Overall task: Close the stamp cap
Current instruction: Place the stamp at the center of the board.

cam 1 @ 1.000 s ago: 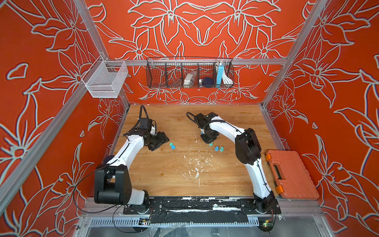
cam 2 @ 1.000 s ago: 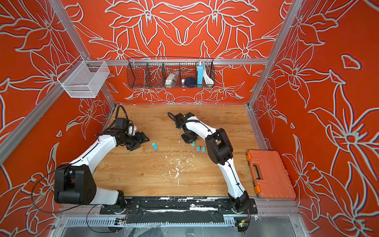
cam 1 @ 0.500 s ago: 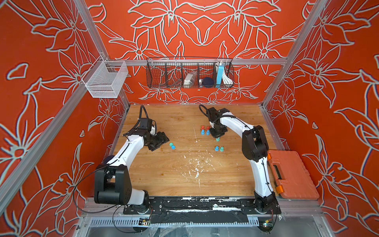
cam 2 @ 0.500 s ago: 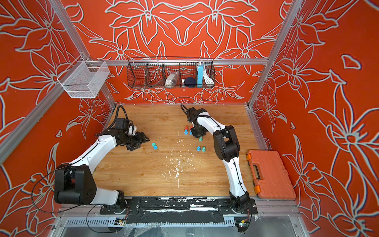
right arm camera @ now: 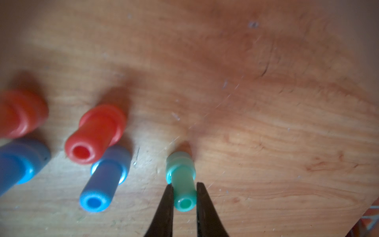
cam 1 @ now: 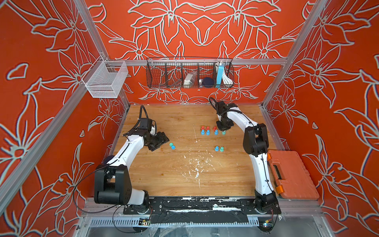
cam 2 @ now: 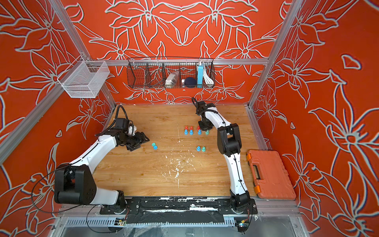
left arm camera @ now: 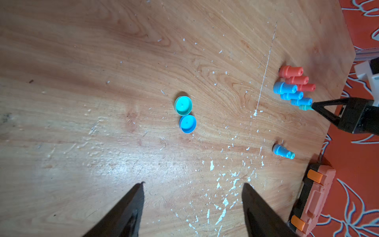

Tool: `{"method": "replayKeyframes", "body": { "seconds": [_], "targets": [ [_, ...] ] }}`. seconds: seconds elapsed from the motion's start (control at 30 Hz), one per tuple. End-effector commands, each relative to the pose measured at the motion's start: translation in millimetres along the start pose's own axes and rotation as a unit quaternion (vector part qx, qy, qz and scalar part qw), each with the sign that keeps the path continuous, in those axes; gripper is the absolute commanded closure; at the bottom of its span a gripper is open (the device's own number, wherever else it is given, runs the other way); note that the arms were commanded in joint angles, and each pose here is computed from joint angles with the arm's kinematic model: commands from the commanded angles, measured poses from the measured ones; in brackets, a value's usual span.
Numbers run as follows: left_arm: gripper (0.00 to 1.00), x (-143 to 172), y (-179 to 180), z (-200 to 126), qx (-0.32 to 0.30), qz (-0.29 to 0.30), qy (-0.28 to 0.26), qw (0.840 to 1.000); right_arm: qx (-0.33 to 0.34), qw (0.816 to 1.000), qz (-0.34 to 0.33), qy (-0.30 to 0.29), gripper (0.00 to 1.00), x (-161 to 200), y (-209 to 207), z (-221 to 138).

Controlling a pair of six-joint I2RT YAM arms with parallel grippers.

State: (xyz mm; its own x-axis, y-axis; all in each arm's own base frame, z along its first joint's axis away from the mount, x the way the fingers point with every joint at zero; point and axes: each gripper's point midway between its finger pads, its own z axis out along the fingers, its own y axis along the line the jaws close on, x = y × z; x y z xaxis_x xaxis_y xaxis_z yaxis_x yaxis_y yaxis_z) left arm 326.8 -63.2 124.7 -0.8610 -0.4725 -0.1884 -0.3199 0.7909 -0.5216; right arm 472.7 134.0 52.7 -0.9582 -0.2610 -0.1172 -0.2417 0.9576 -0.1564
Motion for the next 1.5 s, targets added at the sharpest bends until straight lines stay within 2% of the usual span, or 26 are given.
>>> {"method": "replayKeyframes", "body": {
  "seconds": [0.0, 0.3, 0.47, 0.63, 0.7, 0.93, 1.1, 1.27, 1.47],
  "targets": [
    [0.25, -1, 1, -3, -0.002, 0.0, 0.001, 1.0, 0.005, 0.997, -0.015, 0.069, 0.9, 16, 2, 51],
    [0.25, -1, 3, -2, -0.007, -0.001, 0.001, 1.0, 0.007, 0.998, -0.014, 0.064, 0.88, -1, 1, 51],
    [0.25, -5, 0, 0, -0.004, 0.0, 0.002, 1.0, -0.002, 0.999, -0.011, 0.053, 0.75, -5, 1, 41],
    [0.24, -8, -3, 1, 0.001, 0.001, 0.003, 1.0, -0.021, 1.0, -0.001, 0.023, 0.6, -15, 4, 15],
    [0.24, -8, -4, 1, 0.002, 0.002, 0.002, 1.0, -0.022, 1.0, 0.001, 0.009, 0.57, -20, 2, 4],
    [0.24, -8, -6, 2, 0.008, -0.002, 0.003, 1.0, -0.021, 0.999, 0.007, -0.029, 0.54, -24, -5, -39],
    [0.24, -9, -12, 5, 0.006, 0.01, 0.005, 1.0, 0.005, 0.998, 0.012, -0.056, 0.5, -19, -22, -75],
    [0.24, -7, -19, 26, -0.004, 0.023, 0.024, 0.999, 0.04, 0.995, 0.028, -0.087, 0.51, -9, -47, -116],
    [0.25, -9, -37, 51, -0.009, 0.047, 0.042, 0.998, 0.032, 0.993, 0.043, -0.102, 0.54, 11, -60, -141]
  ]
}}
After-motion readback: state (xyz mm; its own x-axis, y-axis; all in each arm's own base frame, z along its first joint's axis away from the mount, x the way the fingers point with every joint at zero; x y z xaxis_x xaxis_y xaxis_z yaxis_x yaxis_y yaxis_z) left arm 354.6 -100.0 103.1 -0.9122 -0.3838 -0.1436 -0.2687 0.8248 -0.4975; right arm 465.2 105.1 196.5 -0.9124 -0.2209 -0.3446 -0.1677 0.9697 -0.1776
